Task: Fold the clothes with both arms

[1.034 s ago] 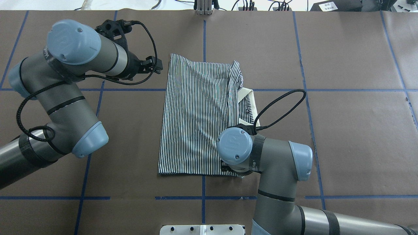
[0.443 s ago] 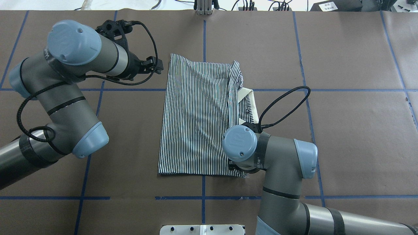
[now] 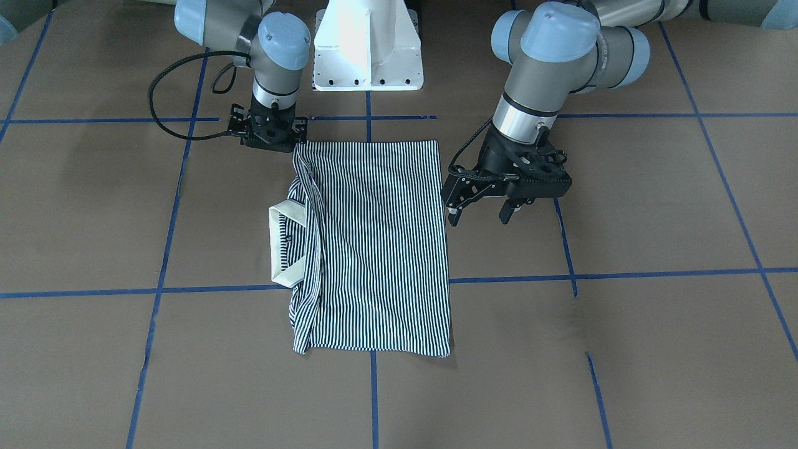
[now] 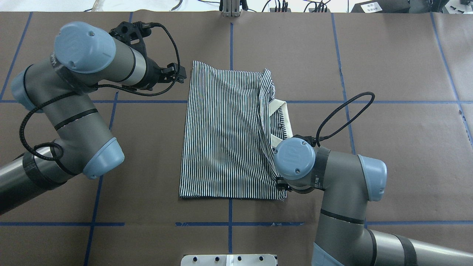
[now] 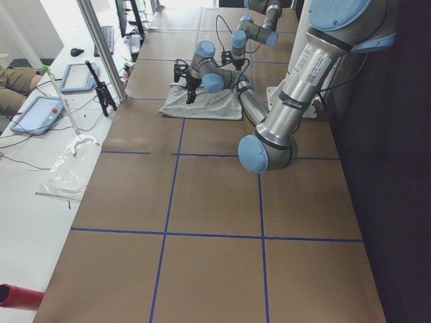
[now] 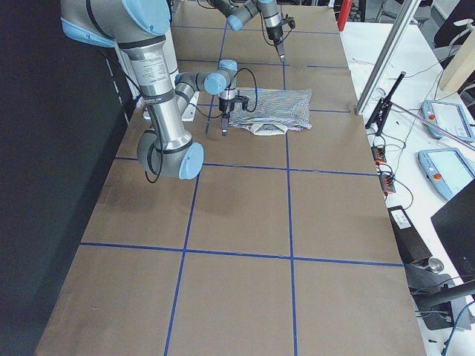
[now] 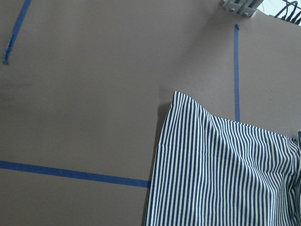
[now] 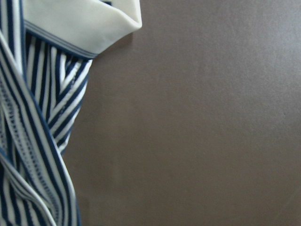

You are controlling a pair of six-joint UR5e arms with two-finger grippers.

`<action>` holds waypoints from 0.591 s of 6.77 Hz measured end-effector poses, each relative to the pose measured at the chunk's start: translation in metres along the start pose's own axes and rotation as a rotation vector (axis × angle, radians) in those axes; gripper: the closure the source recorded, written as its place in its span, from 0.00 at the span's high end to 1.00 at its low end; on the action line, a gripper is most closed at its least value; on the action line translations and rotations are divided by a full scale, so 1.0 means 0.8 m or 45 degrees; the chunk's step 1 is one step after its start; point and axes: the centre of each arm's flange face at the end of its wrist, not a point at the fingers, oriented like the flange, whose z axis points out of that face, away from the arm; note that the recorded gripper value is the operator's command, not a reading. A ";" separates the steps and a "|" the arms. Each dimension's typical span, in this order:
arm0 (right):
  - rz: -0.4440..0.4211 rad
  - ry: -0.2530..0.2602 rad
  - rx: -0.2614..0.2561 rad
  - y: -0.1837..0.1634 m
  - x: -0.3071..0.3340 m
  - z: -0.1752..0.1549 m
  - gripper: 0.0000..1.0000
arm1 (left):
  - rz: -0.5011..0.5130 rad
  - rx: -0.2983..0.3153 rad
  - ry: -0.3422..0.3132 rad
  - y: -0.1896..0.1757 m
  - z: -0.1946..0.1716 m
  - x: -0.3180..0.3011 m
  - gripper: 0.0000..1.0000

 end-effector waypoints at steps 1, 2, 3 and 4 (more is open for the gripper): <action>-0.004 -0.021 0.018 -0.009 0.007 -0.012 1.00 | 0.000 0.000 0.000 0.000 0.000 0.000 1.00; -0.015 -0.056 0.048 -0.026 0.001 -0.033 1.00 | 0.001 -0.001 -0.001 0.000 0.000 -0.001 1.00; -0.025 -0.094 0.084 -0.055 -0.019 -0.061 1.00 | 0.001 -0.001 -0.001 0.000 0.000 -0.001 1.00; -0.028 -0.118 0.111 -0.088 -0.052 -0.077 1.00 | 0.002 0.000 0.003 0.000 0.001 -0.001 1.00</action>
